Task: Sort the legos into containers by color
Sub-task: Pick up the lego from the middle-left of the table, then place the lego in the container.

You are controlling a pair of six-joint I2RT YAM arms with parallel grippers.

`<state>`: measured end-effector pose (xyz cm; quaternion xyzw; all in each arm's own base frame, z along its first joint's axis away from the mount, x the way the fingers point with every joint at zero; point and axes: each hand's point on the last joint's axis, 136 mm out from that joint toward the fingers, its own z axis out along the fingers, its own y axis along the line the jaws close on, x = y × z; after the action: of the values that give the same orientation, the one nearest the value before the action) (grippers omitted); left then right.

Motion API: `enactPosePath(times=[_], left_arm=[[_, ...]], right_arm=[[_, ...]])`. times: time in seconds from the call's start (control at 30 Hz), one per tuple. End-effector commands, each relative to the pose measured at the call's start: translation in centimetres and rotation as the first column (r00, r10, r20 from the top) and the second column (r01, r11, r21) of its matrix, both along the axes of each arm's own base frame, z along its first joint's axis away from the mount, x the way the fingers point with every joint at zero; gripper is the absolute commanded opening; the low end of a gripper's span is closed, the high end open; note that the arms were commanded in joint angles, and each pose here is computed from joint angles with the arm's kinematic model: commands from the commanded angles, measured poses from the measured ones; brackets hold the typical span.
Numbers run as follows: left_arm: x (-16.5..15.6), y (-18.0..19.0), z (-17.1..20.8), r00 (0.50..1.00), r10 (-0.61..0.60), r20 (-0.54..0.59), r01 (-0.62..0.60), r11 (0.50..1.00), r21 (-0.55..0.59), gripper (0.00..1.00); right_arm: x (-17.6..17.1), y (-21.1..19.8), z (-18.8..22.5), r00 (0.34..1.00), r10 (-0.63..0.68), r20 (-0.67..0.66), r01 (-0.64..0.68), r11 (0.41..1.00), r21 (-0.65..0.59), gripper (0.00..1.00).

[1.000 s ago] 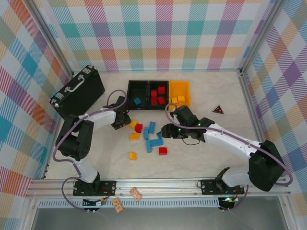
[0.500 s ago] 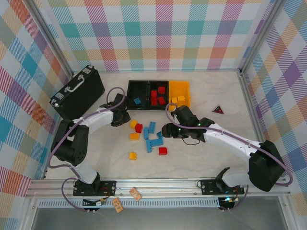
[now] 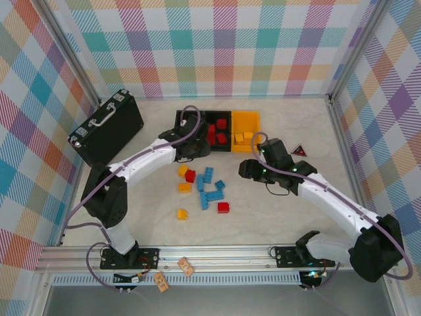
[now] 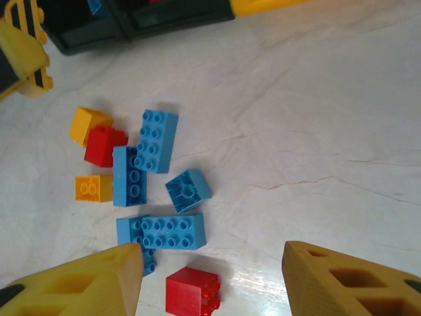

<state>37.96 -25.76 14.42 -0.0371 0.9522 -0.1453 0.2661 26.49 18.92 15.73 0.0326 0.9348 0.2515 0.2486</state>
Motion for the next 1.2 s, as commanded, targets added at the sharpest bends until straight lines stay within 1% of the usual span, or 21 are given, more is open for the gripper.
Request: enactPosePath(times=[0.0, 0.13, 0.47, 0.63, 0.73, 0.87, 1.0, 1.17], left_arm=[[0.0, -2.6, -0.5, 0.997, -0.079, -0.028, 0.079, 0.997, 0.018, 0.28], [0.9, -5.9, -0.3, 0.990, -0.141, -0.015, 0.141, 0.990, 0.027, 0.28], [4.9, -12.5, -0.5, 0.976, -0.219, 0.004, 0.219, 0.976, 0.000, 0.29], [7.0, -14.6, -0.9, 0.972, -0.234, 0.016, 0.234, 0.972, -0.007, 0.31], [8.2, -15.7, -1.0, 0.967, -0.250, 0.044, 0.250, 0.968, -0.008, 0.31], [9.9, -16.7, -0.8, 0.964, -0.251, 0.089, 0.253, 0.967, -0.017, 0.34], [11.2, -17.6, -0.6, 0.959, -0.246, 0.140, 0.256, 0.965, -0.052, 0.37], [12.0, -18.1, -1.1, 0.956, -0.246, 0.160, 0.260, 0.963, -0.073, 0.41]], right_arm=[[-0.6, -2.0, -0.4, 0.999, -0.043, -0.026, 0.042, 0.999, -0.009, 0.59], [-0.7, -3.4, -0.5, 0.997, -0.077, -0.024, 0.077, 0.997, 0.000, 0.59], [-1.7, -5.3, -1.3, 0.992, -0.122, -0.038, 0.123, 0.992, 0.011, 0.59], [-2.1, -5.5, -1.9, 0.990, -0.129, -0.054, 0.130, 0.991, 0.020, 0.59], [-2.2, -5.6, -2.2, 0.990, -0.132, -0.059, 0.133, 0.991, 0.020, 0.59], [-2.5, -5.8, -2.5, 0.988, -0.141, -0.065, 0.143, 0.989, 0.025, 0.59], [-2.7, -5.9, -2.7, 0.987, -0.145, -0.073, 0.147, 0.989, 0.026, 0.59], [-2.9, -6.1, -3.2, 0.985, -0.150, -0.084, 0.152, 0.988, 0.021, 0.59]])
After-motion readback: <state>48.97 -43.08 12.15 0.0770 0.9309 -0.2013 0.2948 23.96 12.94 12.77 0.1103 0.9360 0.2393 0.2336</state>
